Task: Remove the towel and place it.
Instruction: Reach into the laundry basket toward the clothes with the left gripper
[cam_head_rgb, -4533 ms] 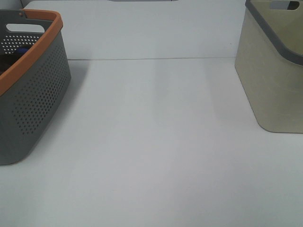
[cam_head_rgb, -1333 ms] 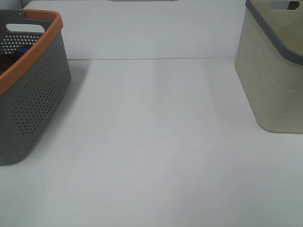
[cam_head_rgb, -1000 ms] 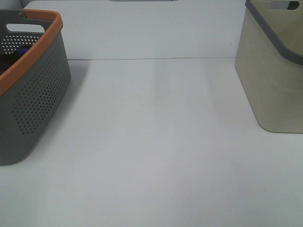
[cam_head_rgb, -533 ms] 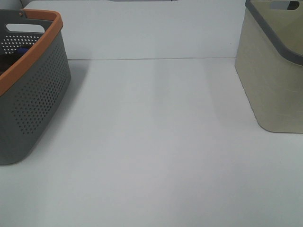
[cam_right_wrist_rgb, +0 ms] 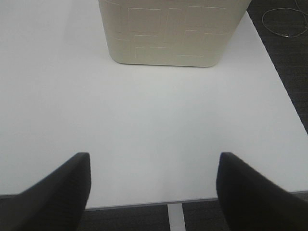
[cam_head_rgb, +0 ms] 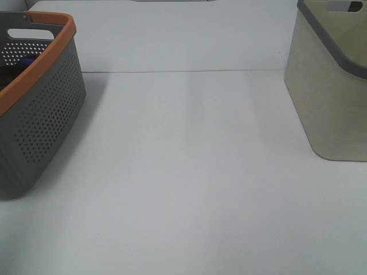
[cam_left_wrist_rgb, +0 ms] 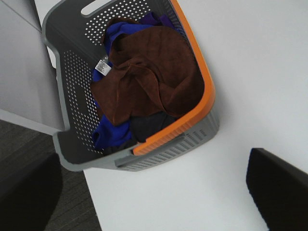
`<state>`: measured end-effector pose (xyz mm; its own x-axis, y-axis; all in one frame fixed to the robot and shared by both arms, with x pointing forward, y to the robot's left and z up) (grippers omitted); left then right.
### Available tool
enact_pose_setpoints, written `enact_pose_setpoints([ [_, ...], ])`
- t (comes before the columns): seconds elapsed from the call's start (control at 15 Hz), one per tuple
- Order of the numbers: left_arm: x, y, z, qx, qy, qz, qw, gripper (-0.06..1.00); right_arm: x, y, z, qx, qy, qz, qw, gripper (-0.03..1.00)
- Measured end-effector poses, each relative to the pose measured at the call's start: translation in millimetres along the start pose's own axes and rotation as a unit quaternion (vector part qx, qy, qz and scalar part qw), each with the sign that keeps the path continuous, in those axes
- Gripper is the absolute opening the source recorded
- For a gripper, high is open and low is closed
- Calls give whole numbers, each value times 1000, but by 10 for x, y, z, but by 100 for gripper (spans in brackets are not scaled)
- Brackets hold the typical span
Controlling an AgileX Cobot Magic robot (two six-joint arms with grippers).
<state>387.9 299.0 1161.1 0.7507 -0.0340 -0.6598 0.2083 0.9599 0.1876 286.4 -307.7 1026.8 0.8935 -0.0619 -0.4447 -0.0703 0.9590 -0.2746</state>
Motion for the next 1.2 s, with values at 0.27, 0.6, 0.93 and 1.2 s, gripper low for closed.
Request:
enact_pose_setpoints([
  [0.27, 455, 251, 392, 115, 56, -2, 992, 99, 0, 0, 0, 0, 0, 0, 1000, 73],
  [0.6, 1080, 590, 640, 198, 135, 15, 971, 99, 0, 0, 0, 0, 0, 0, 1000, 73],
  [0.93, 2030, 747, 581, 295, 203, -16, 933, 98, 0, 0, 0, 0, 0, 0, 1000, 73],
  [1.2, 2810, 771, 526, 375, 186, -33, 908, 98, 0, 0, 0, 0, 0, 0, 1000, 73],
])
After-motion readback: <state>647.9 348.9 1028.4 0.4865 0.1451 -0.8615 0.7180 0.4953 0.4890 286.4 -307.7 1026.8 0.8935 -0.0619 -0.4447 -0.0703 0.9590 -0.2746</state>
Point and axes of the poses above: a point on each arm's last joint axis where the gripper is mounted, x pointing out along that axis toward the gripper, y along the wrist's bending axis when the last joint is at zero, z = x × y, the point moved 6 cm from there along x, pointing out along that axis toward the gripper, and after that the axes turned 15 degrees about -x, right-handed, at the moved point
